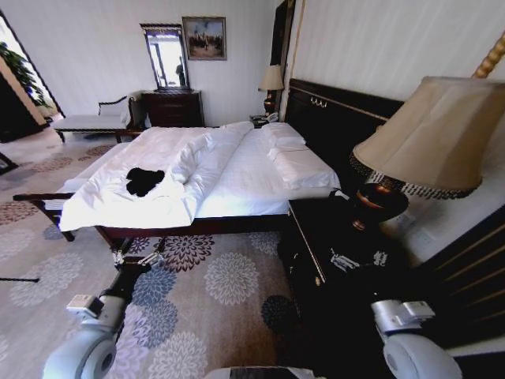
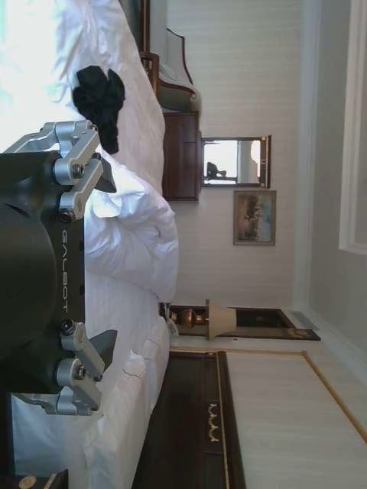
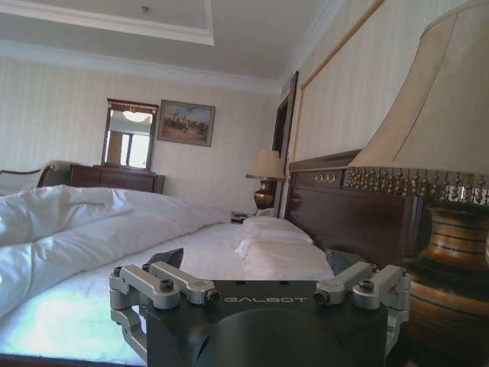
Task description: Fold the clothes on the bed.
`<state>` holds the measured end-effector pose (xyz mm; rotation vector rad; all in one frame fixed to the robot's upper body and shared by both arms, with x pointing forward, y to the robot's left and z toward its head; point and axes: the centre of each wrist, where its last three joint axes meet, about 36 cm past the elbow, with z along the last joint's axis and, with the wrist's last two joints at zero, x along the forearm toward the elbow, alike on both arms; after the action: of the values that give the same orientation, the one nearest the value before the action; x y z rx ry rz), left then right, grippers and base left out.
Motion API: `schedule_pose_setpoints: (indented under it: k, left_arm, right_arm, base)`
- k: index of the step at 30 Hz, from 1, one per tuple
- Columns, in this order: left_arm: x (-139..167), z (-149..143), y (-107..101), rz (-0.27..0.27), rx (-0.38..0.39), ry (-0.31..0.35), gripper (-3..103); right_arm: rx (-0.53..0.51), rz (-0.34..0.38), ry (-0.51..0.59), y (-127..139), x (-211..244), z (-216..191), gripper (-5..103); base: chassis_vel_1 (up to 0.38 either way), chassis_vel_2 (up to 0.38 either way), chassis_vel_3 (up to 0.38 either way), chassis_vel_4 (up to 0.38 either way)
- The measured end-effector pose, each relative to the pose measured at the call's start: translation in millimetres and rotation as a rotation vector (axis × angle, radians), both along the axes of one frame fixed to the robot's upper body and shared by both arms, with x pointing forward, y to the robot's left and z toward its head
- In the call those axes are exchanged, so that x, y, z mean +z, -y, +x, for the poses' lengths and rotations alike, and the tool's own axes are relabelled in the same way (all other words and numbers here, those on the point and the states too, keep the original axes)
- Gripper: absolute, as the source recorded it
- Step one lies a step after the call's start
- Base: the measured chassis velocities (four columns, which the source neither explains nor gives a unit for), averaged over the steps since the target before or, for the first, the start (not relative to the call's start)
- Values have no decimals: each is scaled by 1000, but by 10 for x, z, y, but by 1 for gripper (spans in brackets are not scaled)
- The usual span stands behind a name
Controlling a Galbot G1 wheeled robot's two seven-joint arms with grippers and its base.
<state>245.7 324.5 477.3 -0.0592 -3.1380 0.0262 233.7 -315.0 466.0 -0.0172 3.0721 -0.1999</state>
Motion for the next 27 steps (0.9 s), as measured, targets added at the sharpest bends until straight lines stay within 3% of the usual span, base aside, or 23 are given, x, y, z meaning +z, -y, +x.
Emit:
schedule_pose_setpoints:
  k: [7, 18, 27]
  left_arm:
    - [-23, 17, 50, -22, 14, -2, 100]
    - [60, 129, 27, 15, 7, 8, 100]
    - [28, 128, 90, -13, 20, -5, 100]
  right_arm:
    - [-18, -10, -12, -95, -84, -96, 100]
    - [-29, -11, -7, -95, -119, -106, 100]
    - [-33, -10, -4, -76, -143, -73, 100]
  base:
    - [0, 0, 0, 0]
    - [0, 0, 0, 0]
    - [-18, -13, -13, -16]
